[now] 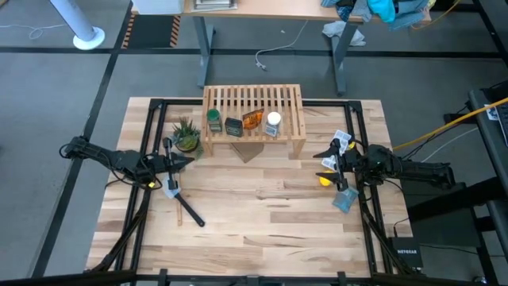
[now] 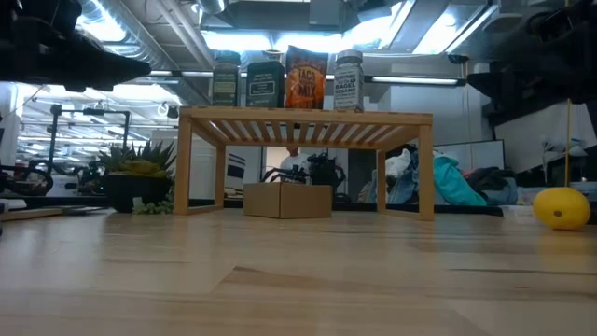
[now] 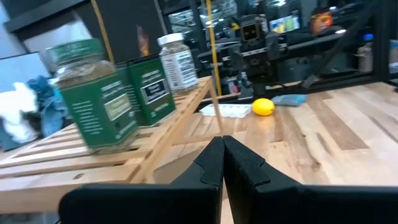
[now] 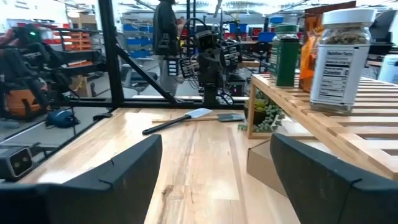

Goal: Shelf spices
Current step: Return to Home Position

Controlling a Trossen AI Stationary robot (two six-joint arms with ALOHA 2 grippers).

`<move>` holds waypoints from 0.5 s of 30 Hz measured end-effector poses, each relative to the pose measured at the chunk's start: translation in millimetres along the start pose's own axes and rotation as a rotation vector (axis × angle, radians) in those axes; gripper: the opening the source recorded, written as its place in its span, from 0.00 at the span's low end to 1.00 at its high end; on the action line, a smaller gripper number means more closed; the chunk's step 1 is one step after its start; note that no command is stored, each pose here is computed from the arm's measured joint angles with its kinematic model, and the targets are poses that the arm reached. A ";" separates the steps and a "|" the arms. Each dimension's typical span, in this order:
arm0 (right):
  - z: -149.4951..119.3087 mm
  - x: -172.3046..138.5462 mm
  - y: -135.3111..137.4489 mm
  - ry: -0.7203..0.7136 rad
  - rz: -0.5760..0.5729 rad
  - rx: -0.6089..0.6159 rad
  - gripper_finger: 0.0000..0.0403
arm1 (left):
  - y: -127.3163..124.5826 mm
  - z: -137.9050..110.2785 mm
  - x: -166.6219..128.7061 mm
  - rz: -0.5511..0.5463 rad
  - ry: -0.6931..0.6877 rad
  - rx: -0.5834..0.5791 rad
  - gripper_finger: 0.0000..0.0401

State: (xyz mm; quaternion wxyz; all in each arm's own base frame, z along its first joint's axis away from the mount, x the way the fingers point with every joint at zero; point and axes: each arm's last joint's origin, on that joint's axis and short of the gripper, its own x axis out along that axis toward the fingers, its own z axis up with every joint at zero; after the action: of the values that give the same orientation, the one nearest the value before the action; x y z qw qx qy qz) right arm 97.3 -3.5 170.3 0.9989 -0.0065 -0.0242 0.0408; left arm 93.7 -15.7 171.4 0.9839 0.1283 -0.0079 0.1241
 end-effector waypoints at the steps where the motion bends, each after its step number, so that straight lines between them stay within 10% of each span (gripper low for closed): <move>1: -0.1 0.0 -0.2 0.001 -0.008 0.000 0.76 | 0.4 -0.1 0.0 0.013 0.004 -0.001 0.00; 15: -0.1 0.0 -0.6 0.002 -0.019 0.001 0.76 | 0.9 -0.2 0.0 0.032 0.009 0.009 0.00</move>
State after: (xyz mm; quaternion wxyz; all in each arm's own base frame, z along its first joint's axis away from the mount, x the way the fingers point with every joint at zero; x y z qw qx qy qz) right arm 97.3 -4.0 170.2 0.9992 -0.0059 -0.0235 0.0312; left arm 93.5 -14.7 171.4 0.9812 0.1322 -0.0049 0.1406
